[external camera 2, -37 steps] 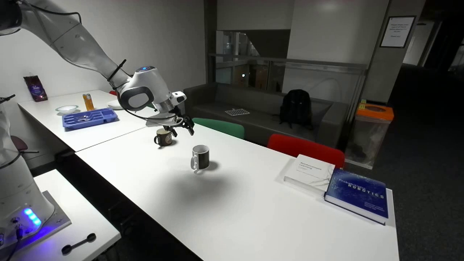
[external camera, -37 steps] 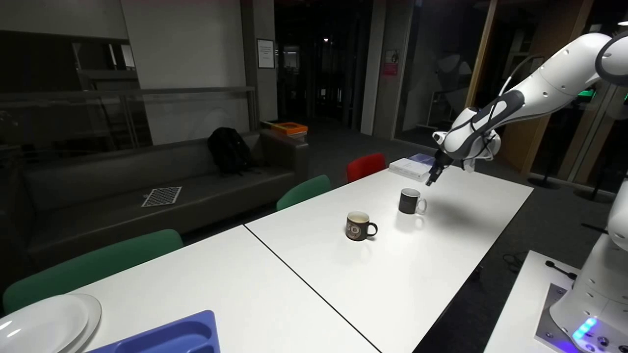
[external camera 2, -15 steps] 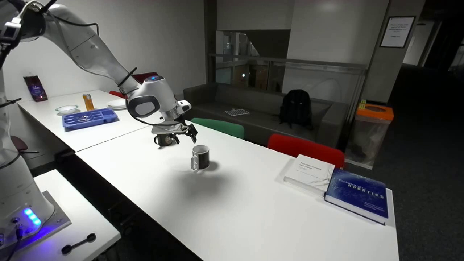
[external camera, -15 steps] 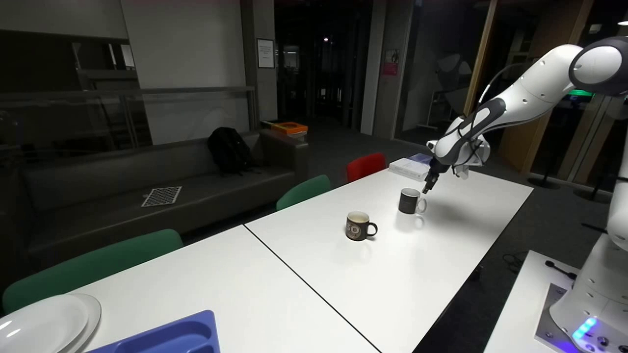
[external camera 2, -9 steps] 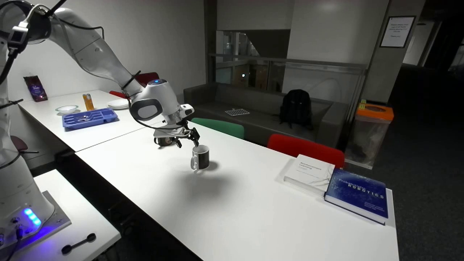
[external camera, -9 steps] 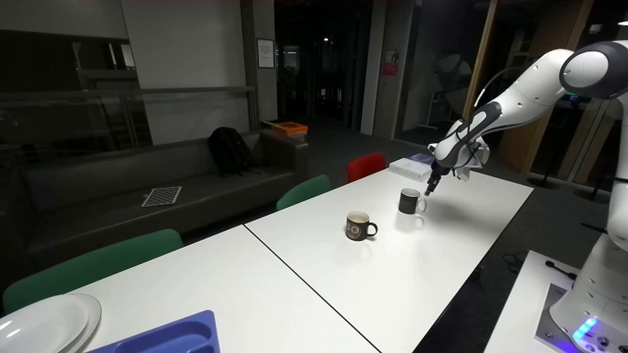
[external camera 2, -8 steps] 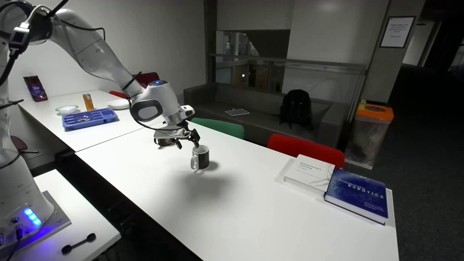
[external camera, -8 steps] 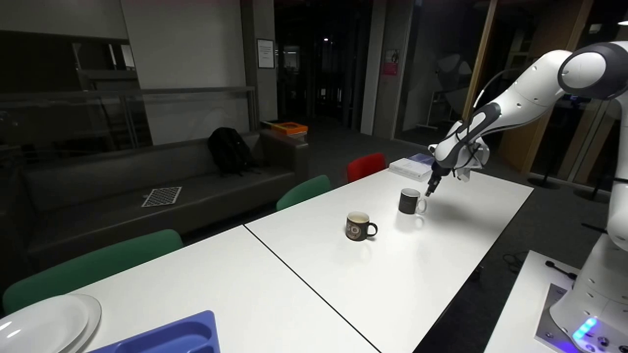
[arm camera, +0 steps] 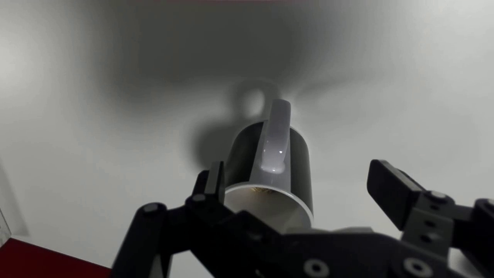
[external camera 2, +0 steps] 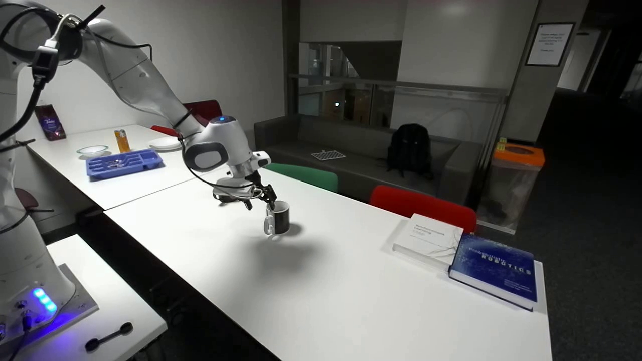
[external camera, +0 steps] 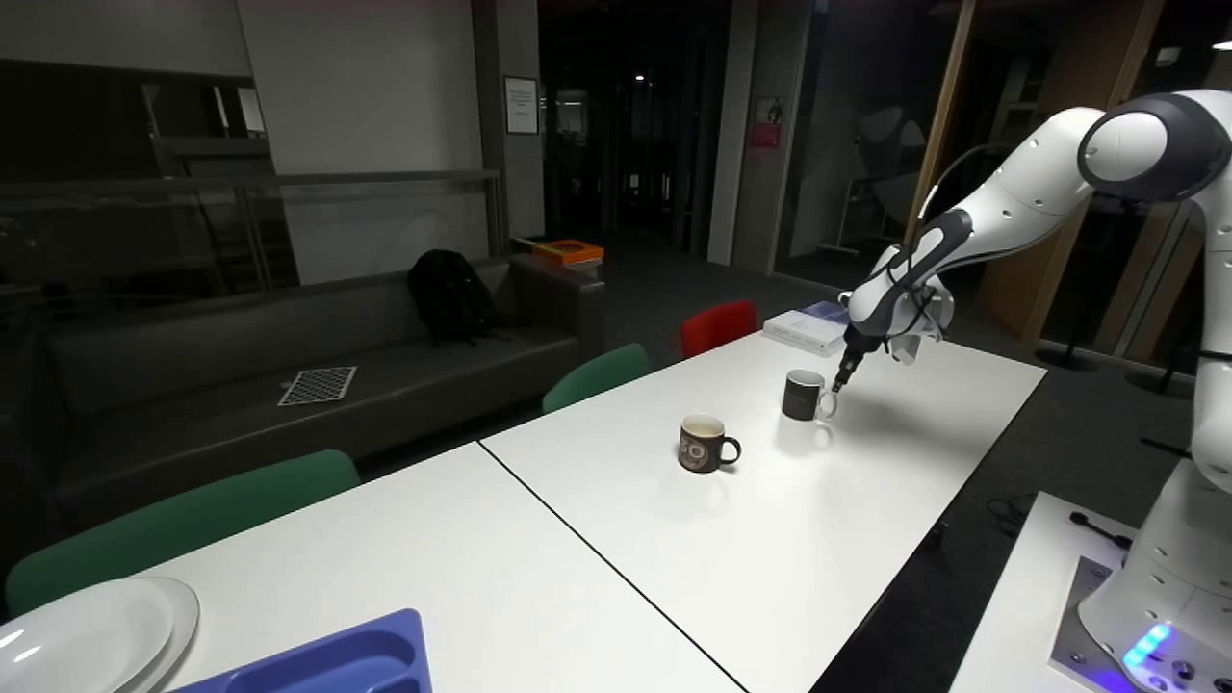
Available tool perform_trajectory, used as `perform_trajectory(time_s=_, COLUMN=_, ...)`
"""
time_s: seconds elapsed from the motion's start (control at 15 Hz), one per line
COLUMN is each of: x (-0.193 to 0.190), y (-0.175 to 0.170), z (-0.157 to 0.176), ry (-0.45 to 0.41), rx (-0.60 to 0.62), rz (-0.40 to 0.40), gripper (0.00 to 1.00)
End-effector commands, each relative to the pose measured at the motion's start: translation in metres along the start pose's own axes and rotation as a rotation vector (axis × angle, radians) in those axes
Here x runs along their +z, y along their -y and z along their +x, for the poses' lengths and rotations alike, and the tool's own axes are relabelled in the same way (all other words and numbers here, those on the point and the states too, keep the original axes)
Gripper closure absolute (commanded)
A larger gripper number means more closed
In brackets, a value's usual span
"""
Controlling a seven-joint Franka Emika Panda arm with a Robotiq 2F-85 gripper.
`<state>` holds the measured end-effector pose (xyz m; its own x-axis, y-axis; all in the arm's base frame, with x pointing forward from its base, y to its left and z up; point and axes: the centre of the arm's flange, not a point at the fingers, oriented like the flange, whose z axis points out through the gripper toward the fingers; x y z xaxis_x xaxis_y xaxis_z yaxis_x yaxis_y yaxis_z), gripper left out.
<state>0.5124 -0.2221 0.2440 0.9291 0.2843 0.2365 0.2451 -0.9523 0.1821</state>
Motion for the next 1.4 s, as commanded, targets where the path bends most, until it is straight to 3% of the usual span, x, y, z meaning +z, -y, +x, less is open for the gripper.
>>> perform_trajectory(time_s=0.0, x=0.006, y=-0.008, z=0.012, ry=0.021, rx=0.073, rz=0.016, gripper=0.0)
perform_trajectory(time_s=0.6, x=0.027, y=-0.012, z=0.023, ry=0.049, rx=0.055, rz=-0.036, gripper=0.0)
perform_trajectory(time_s=1.33, x=0.028, y=-0.004, z=0.018, ry=0.055, rx=0.048, rz=-0.016, gripper=0.0)
